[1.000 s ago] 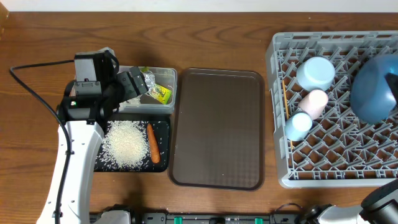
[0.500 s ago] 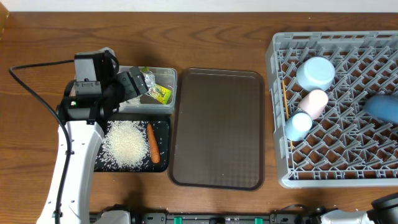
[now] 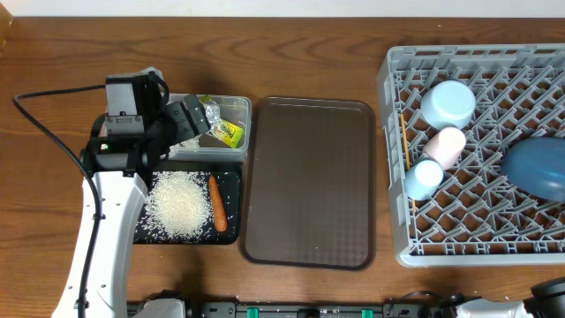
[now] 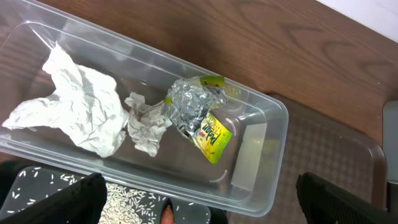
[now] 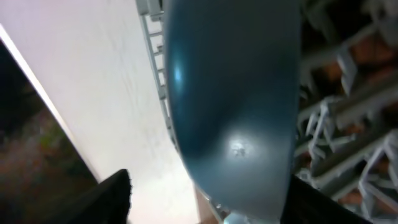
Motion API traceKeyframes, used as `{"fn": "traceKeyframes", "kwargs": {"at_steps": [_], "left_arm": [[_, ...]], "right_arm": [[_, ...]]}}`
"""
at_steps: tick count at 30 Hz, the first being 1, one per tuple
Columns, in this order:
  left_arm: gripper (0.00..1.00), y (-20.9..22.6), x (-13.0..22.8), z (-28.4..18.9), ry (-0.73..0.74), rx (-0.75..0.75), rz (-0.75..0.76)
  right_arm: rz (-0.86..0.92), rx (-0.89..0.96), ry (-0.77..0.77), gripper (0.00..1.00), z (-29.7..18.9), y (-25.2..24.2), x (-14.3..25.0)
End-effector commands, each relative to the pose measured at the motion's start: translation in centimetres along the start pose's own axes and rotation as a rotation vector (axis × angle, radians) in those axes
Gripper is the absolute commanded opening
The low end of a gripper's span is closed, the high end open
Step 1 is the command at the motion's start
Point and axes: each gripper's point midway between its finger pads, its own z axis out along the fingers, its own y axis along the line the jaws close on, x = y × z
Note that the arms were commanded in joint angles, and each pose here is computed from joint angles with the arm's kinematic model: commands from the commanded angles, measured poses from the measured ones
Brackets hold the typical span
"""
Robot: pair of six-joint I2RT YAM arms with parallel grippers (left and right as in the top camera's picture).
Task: Sort waste into correct bins and load items into the dishwasher rack
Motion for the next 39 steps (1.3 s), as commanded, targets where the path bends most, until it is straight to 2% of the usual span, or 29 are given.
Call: {"fn": "traceKeyframes", "kwargs": {"at_steps": [1,11,14,18,22,26,27,28,31,39], "left_arm": [[1.00,0.5,-0.1,0.1,-0.003,-0.019,0.002],[1.00,0.5,-0.1,0.1,-0.003,-0.019,0.002],[1.00,0.4,-0.1,0.1,-0.003,-0.019,0.002],[1.00,0.5,-0.1,0.1,-0.003,-0.019,0.002],[1.00,0.5,-0.1,0.1,-0.003,-0.019,0.002],[1.00,0.5,-0.1,0.1,-0.003,-0.019,0.002],[1.00,0.5,-0.1,0.1,-0.003,-0.019,0.002],[1.00,0.5,-0.1,0.1,-0.003,-0.019,0.002],[1.00,0.4,-0.1,0.1,-0.003,-0.019,0.002],[1.00,0.4,-0.1,0.1,-0.003,-0.019,0.002]], "right_arm": [[0.018,-0.021,0.012,0.78,-0.7,0.0,0.6],[0.316,0.011,0.143,0.87,-2.2,-0.9,5.7],[0.314,-0.058,0.191,0.88,-2.4,0.5,7.1],[0.175,-0.216,0.197,0.87,-2.5,3.2,7.3],[-0.283,-0.396,0.120,0.85,-2.5,5.9,7.4],[-0.548,-0.409,0.069,0.86,-2.1,5.8,6.5],[-0.574,-0.396,0.070,0.89,-1.8,5.6,6.2],[-0.582,-0.381,0.074,0.99,-1.6,5.4,6.0],[-0.630,-0.301,0.087,0.99,-0.8,4.2,5.4],[-0.593,-0.130,0.092,0.99,-0.1,1.6,3.9]]}}
